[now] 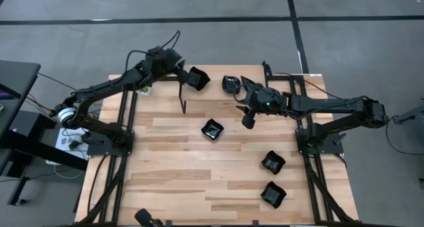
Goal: Pick & Place Mini shaped plates
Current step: Stack the black wave square shaped plate on top of the black wave square shaped plate on the shelf
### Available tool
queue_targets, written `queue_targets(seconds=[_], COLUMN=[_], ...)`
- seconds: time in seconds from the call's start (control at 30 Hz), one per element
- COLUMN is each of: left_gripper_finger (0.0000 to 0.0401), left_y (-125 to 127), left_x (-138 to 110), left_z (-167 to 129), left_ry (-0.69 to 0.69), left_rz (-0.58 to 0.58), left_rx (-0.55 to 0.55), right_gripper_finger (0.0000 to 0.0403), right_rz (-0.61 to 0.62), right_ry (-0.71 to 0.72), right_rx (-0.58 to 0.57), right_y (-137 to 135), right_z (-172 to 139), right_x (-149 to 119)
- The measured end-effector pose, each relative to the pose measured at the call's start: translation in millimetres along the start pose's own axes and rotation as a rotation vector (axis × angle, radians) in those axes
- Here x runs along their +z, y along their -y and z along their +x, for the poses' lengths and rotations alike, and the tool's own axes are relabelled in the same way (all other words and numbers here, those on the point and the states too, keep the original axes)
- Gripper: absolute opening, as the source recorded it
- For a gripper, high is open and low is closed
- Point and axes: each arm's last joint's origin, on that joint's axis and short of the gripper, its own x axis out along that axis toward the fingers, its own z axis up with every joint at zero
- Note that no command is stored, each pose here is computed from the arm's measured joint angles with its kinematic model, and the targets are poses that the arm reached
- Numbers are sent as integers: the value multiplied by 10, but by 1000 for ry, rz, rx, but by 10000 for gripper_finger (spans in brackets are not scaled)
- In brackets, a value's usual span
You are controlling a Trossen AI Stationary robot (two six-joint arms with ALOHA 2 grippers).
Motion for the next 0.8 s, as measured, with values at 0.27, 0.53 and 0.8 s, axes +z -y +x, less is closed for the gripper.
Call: queue_targets(seconds=[0.27, 0.53, 0.8], left_gripper_finger=[95, 95, 95], left_y=[-37, 68, 44], left_x=[159, 86, 15], left_z=[7, 361, 475], left_ry=[152, 188, 166], left_rz=[10, 139, 154], left_rx=[104, 145, 162], right_gripper_finger=[98, 98, 98], right_rz=[0, 1, 50], right_ry=[0, 0, -13], right_rx=[-1, -3, -4], right_y=[1, 2, 3], right_z=[0, 0, 1], right_x=[0, 0, -14])
